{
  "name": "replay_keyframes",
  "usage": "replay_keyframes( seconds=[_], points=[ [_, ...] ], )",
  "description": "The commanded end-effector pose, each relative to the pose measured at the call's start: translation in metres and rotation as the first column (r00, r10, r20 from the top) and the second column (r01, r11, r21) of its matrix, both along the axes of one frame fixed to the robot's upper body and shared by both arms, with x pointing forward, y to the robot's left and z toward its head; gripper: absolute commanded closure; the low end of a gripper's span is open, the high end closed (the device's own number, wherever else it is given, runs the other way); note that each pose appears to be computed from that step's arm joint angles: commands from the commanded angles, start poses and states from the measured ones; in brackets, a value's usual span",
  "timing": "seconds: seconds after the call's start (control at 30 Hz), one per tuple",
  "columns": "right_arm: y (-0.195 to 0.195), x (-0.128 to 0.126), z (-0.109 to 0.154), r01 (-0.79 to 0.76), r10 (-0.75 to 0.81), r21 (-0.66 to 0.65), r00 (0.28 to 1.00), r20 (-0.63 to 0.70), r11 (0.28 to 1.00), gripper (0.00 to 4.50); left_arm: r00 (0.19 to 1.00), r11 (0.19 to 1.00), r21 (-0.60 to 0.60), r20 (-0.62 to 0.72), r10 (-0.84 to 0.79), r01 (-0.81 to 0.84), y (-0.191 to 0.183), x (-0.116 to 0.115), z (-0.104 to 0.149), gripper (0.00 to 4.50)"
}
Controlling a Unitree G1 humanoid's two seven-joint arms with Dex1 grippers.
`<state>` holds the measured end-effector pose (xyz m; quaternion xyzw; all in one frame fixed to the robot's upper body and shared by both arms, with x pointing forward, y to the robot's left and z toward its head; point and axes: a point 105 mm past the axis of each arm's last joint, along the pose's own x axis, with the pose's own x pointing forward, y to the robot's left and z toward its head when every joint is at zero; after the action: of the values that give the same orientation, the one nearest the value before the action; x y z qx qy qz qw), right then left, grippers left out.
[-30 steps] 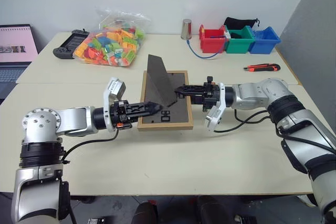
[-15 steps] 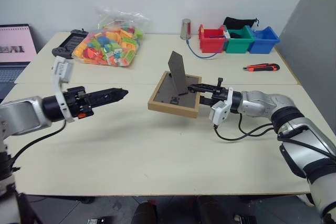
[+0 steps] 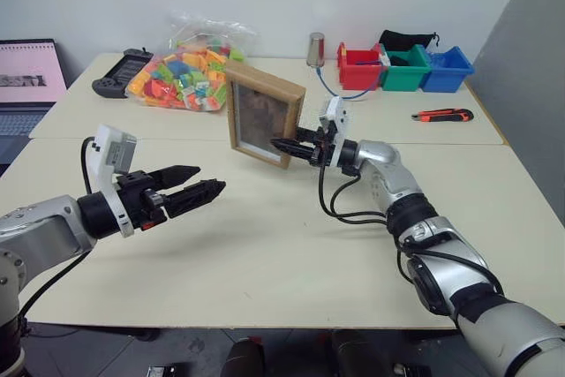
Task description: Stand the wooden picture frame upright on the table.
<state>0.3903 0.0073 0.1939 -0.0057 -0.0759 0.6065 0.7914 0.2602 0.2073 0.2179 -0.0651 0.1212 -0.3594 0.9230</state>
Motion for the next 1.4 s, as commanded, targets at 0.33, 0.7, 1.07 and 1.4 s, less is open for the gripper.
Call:
replay_keyframes(
  seconds=[0.33,0.7,1.07,1.4],
  points=[
    [0.003,-0.011,-0.050,-0.081,0.065,-0.088,0.985,-0.162,0.993,3.21,0.998,1.000,0.003,0.060,0.014,-0.014,0.001,0.005,0.007,0.00],
    [-0.007,-0.010,-0.067,-0.050,0.025,-0.110,0.974,-0.223,0.993,1.36,0.998,1.000,0.018,0.055,-0.003,0.002,0.000,0.010,0.004,0.00],
    [-0.048,-0.020,-0.080,-0.033,-0.011,-0.208,0.978,-0.207,0.978,0.06,0.998,1.000,0.022,0.057,-0.018,0.017,0.000,0.018,0.001,0.00],
    [-0.114,-0.069,-0.025,0.120,-0.150,-0.368,0.987,-0.056,0.922,0.06,0.996,0.994,0.089,0.068,0.063,-0.069,0.034,0.025,0.000,0.00]
  ],
)
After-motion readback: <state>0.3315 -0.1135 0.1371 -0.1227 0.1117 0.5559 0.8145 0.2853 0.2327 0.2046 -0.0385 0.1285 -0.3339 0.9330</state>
